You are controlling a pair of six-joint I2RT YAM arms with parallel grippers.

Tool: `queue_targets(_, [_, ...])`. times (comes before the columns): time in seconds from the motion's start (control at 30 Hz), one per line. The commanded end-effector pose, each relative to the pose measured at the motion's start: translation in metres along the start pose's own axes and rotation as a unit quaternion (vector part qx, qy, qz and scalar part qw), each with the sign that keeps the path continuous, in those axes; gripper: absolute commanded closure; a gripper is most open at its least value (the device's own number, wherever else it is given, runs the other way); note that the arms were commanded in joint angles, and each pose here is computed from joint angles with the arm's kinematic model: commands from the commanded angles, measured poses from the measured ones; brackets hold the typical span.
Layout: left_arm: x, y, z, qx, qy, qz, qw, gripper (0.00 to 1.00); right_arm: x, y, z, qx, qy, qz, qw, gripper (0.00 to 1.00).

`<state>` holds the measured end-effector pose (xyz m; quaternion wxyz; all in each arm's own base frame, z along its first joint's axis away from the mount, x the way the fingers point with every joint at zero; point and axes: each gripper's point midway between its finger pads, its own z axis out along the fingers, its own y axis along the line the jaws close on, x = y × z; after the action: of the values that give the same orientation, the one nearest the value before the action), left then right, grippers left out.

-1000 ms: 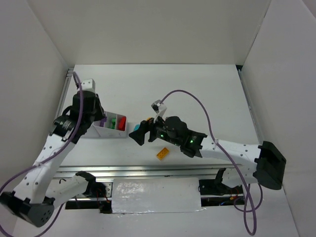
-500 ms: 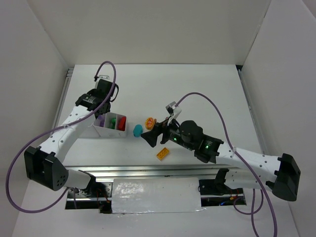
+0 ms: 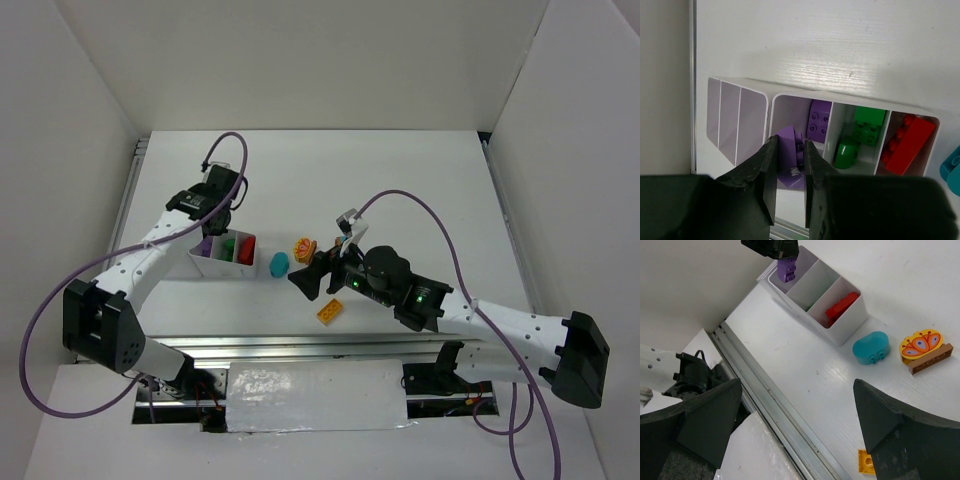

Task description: Sort the legos into containers by color

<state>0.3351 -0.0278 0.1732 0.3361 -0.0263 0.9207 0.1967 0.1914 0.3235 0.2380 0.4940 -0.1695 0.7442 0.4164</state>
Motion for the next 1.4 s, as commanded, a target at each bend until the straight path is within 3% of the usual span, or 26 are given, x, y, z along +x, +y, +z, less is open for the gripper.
queue_targets(0.0, [-0.005,0.001,-0.002,0.008,-0.014,-0.001,1.000,0.72,-0.011,0.002,-0.002,-0.004,-0.018,-0.003,1.000,0.00])
queue_targets(0.37, [-0.003,0.009,-0.005,-0.006,-0.016,-0.012,1.000,0.35,-0.011,0.003,-0.003,-0.004,-0.013,-0.001,1.000,0.00])
queue_targets(0.53, [-0.017,0.019,-0.028,0.009,-0.055,-0.060,0.997,0.17,-0.017,-0.005,-0.005,0.024,-0.023,0.011,0.999,0.00])
queue_targets(0.57, [-0.020,0.016,-0.034,0.026,-0.063,-0.072,0.995,0.01,-0.016,-0.010,-0.007,0.042,-0.020,0.018,0.999,0.00])
queue_targets(0.77, [-0.033,0.026,-0.080,0.096,-0.139,-0.167,0.971,0.00,-0.018,-0.067,-0.037,0.235,-0.018,0.105,0.966,0.00])
queue_targets(0.83, [-0.034,0.014,-0.100,0.162,-0.147,-0.171,0.961,0.01,-0.019,-0.081,-0.054,0.280,-0.023,0.123,0.952,0.00])
queue_targets(0.9, [-0.029,-0.009,-0.120,0.249,-0.150,-0.144,0.946,0.00,-0.020,-0.088,-0.073,0.305,-0.029,0.137,0.942,0.00])
queue_targets(1.03, [-0.011,-0.062,-0.149,0.347,-0.140,-0.096,0.923,0.00,-0.044,-0.096,-0.106,0.332,-0.066,0.140,0.931,0.00])
queue_targets(1.23, [0.039,-0.164,-0.157,0.390,-0.082,0.018,0.917,0.01,-0.076,-0.098,-0.151,0.361,-0.095,0.138,0.917,0.00])
queue_targets(1.3, [0.052,-0.196,-0.167,0.429,-0.083,0.052,0.898,0.01,-0.079,-0.093,-0.155,0.347,-0.095,0.139,0.923,0.00])
queue_targets(1.37, [0.068,-0.222,-0.159,0.438,-0.065,0.088,0.892,0.01,-0.075,-0.090,-0.153,0.332,-0.086,0.132,0.930,0.00])
